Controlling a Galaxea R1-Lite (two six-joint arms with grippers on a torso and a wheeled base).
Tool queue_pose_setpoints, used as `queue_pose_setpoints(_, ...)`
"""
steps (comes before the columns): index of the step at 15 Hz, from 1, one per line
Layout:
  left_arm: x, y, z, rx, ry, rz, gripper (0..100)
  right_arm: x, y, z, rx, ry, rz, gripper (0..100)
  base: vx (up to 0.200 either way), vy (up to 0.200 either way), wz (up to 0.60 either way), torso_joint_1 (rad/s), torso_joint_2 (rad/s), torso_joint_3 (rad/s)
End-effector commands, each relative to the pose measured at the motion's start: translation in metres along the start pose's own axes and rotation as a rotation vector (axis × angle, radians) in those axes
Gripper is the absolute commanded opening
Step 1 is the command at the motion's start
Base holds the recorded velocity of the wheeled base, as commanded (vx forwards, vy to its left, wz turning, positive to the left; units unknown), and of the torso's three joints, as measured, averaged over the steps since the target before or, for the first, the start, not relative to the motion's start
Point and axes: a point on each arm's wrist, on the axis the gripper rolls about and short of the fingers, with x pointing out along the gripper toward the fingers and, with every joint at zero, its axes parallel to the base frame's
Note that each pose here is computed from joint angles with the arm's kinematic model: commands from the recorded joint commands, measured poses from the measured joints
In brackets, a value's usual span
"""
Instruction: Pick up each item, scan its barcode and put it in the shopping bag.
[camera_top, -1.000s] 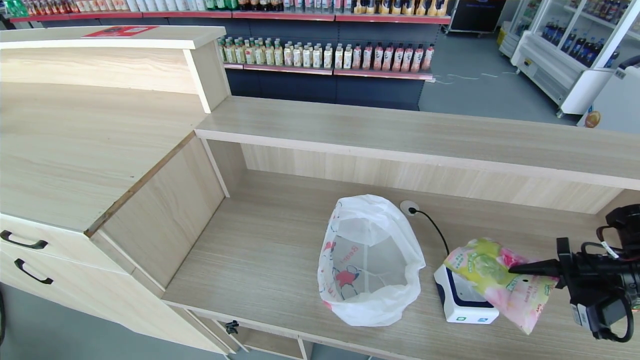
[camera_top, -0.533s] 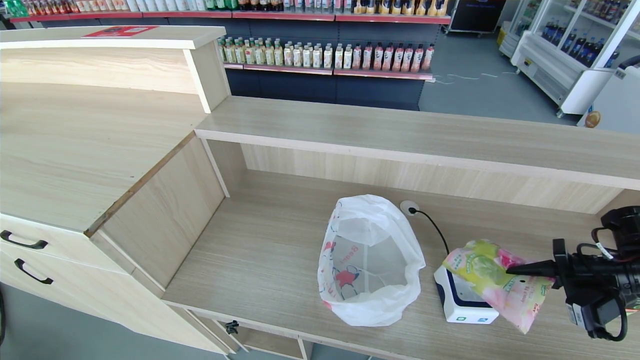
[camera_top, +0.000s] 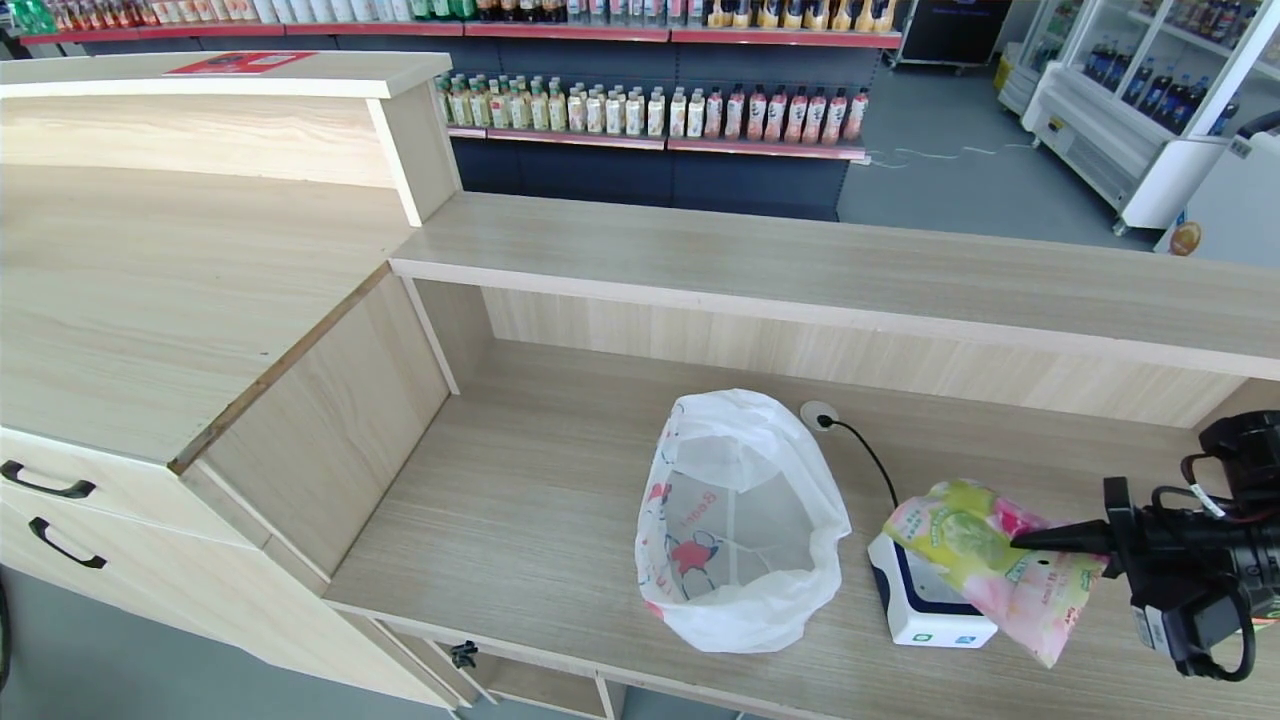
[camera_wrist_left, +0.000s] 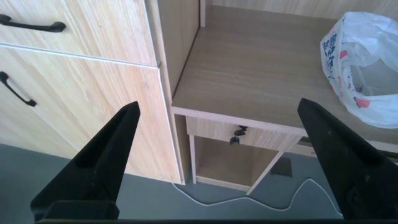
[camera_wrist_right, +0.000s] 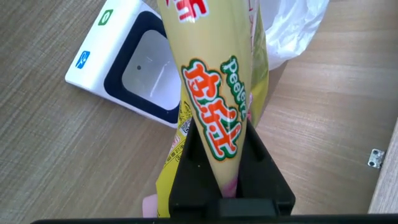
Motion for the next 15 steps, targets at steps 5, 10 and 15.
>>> queue_pose_setpoints(5, 0.000, 0.000, 0.000, 0.000, 0.000, 0.000, 100, -0.047, -0.043, 0.073, 0.352, -0.123, -0.034, 0, 0.000, 0.000, 0.00, 0.000, 0.00, 0.000)
queue_pose_setpoints(10, 0.000, 0.000, 0.000, 0.000, 0.000, 0.000, 100, -0.092, -0.079, 0.115, 0.969, -0.037, -0.189, 0, 0.000, 0.000, 0.00, 0.000, 0.00, 0.000)
queue_pose_setpoints(15, 0.000, 0.000, 0.000, 0.000, 0.000, 0.000, 100, -0.111, -0.084, 0.120, 1.209, 0.004, -0.285, 0, 0.000, 0.000, 0.00, 0.000, 0.00, 0.000)
